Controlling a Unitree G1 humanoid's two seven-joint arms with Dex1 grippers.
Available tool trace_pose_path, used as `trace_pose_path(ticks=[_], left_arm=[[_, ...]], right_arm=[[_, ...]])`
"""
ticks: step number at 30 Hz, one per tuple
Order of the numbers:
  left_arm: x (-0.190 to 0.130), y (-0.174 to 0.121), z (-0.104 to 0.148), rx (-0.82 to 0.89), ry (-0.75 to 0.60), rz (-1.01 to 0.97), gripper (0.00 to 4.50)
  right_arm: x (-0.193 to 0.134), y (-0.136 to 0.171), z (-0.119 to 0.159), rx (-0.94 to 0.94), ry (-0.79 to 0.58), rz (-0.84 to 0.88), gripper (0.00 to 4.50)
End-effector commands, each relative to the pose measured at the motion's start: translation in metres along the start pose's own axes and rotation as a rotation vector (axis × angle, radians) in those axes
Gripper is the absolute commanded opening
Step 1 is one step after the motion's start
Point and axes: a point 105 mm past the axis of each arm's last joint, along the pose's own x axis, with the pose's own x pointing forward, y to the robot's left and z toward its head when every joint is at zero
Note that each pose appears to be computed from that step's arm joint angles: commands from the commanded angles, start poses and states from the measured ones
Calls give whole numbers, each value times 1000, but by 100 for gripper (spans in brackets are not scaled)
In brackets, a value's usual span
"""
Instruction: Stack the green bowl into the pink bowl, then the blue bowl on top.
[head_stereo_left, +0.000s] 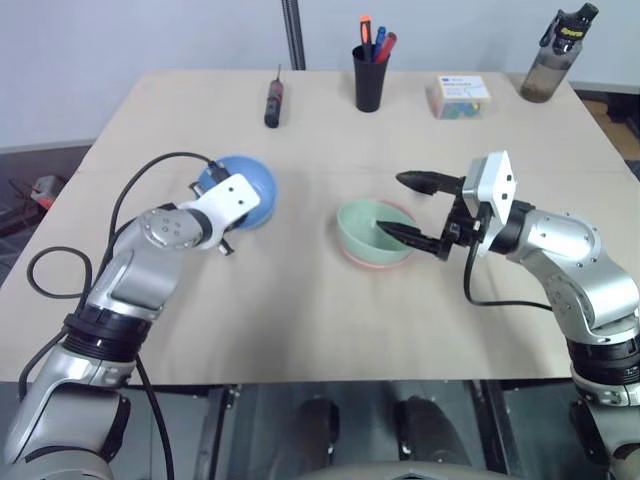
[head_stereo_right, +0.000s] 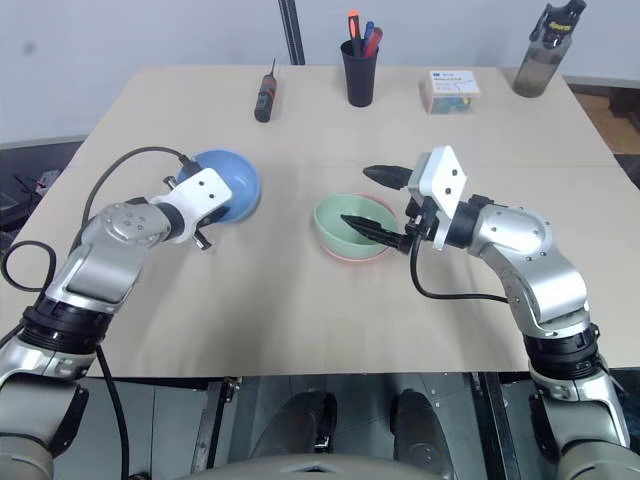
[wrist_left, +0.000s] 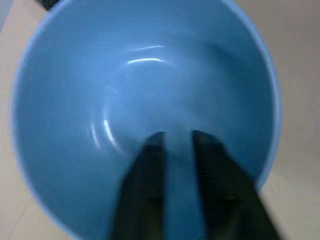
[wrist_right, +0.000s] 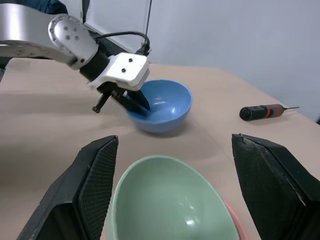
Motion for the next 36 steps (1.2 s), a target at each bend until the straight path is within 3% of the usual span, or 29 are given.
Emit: trace_pose_path(ticks=[1,14,21,22,25,28,36], left_arm=[[-2,8,15,28,-48,7,2],[-18,-3,80,78,-341,-103,2],[-12,-2,77,119,-297,-129,2],[-11,3,74,99,-276,-98,52],[-15,15,64,109,-212,-25,136],[-23,14,58,146,-177,-9,266],[-22,1,26,239,-15,-19,266]], right_arm=[[-12,-3,15,-62,-25,-41,379],[-40,-4,5,-56,55,-131,379],[-52,-2,3,-64,91,-181,379],[-52,-1,3,-64,92,-184,379],[-52,0,3,-63,92,-192,379],[-52,0,1,-59,94,-194,379],[-49,-5,-2,-51,97,-160,379]])
